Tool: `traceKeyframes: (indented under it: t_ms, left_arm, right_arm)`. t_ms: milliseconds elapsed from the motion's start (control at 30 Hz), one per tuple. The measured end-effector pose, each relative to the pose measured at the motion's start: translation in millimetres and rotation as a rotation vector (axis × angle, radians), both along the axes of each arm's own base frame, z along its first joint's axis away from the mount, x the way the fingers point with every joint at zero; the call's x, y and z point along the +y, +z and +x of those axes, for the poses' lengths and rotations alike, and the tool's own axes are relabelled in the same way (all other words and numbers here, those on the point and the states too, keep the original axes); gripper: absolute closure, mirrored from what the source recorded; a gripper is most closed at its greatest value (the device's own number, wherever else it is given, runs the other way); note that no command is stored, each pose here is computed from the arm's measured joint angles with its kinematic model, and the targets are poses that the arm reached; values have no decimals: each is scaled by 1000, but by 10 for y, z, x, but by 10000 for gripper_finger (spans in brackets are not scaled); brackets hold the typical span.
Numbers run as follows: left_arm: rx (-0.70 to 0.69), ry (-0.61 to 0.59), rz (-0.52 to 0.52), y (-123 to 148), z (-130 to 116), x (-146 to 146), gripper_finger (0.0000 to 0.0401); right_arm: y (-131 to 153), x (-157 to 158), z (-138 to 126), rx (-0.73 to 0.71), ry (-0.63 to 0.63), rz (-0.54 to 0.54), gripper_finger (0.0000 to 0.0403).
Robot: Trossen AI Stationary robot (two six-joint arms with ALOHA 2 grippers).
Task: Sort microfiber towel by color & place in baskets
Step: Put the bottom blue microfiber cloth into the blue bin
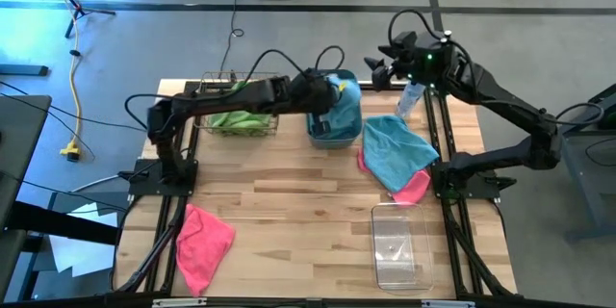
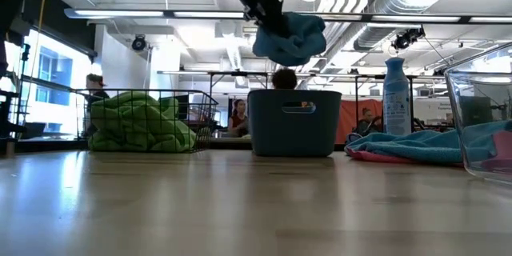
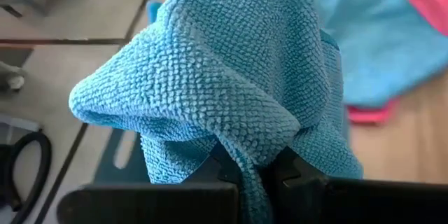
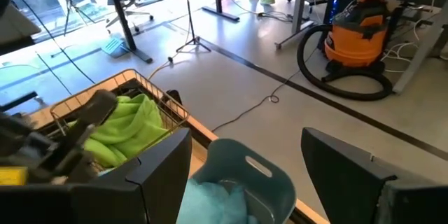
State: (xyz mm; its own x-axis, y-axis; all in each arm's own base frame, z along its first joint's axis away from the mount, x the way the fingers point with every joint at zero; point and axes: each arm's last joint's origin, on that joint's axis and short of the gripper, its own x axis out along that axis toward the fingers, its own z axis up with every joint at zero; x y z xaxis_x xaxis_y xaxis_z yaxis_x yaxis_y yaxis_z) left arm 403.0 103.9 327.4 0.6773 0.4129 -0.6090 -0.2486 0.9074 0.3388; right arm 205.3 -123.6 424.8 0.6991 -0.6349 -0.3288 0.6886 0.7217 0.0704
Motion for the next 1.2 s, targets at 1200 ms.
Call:
traceKeyframes:
  t_ms: [1200]
  left_arm:
    - [180,-255,-133,-1087,211,896,401]
  right_arm:
    - [-11,-27,-13,-84,-51,107,137]
